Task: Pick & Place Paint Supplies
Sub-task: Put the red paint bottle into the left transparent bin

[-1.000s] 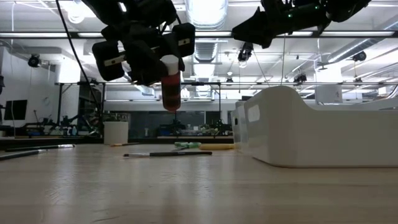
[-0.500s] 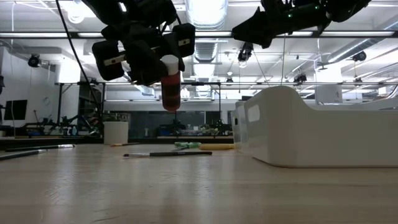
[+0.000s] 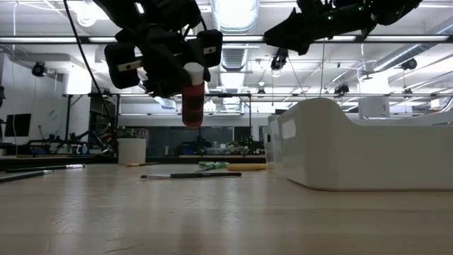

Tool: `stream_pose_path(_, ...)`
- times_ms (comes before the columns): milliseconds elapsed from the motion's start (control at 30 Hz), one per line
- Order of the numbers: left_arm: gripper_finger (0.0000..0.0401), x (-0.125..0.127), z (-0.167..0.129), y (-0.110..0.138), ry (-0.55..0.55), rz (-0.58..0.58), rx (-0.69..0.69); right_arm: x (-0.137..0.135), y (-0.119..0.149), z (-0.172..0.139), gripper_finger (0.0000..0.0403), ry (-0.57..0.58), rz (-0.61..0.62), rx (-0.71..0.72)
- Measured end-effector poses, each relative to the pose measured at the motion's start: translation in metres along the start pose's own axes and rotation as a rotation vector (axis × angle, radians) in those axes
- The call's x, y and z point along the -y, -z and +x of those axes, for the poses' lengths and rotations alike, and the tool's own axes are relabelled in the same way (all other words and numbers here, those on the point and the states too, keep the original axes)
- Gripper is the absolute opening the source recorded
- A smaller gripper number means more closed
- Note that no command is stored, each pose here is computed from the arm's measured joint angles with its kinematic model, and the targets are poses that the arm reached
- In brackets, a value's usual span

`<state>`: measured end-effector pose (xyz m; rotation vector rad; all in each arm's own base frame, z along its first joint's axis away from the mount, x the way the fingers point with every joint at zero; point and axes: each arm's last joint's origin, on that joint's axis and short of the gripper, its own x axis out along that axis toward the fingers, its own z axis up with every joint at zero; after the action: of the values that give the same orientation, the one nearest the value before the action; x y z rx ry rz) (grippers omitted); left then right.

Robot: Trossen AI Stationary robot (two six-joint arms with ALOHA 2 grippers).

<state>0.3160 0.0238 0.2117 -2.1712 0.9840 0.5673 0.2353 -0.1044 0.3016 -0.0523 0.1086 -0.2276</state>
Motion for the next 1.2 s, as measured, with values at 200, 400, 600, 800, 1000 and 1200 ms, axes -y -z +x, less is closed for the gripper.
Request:
stream_pose_path(200, 0.0118, 0.003, 0.001, 0.002, 0.04, 0.026, -0.003, 0.0, 0.0, 0.0, 0.0217, -0.001, 0.0, 0.0)
stream_pose_path(400, 0.0118, 0.009, 0.001, 0.003, 0.126, 0.04, 0.06, 0.0, 0.0, 0.0, 0.0217, 0.0, 0.0, 0.0)
stream_pose_path(600, 0.0119, 0.008, 0.001, 0.003, 0.138, -0.099, 0.068, 0.0, 0.0, 0.0, 0.0217, 0.0, 0.0, 0.0)
stream_pose_path(800, 0.0119, 0.011, -0.001, 0.001, 0.161, -0.146, 0.061, 0.0, 0.0, 0.0, 0.0217, 0.0, 0.0, 0.0)
stream_pose_path(1000, 0.0119, 0.017, -0.009, -0.013, 0.176, -0.115, -0.117, 0.0, 0.0, 0.0, 0.0217, 0.0, 0.0, 0.0)
stream_pose_path(1200, 0.0119, 0.016, -0.017, -0.029, 0.162, -0.121, -0.197, 0.0, 0.0, 0.0, 0.0217, 0.0, 0.0, 0.0)
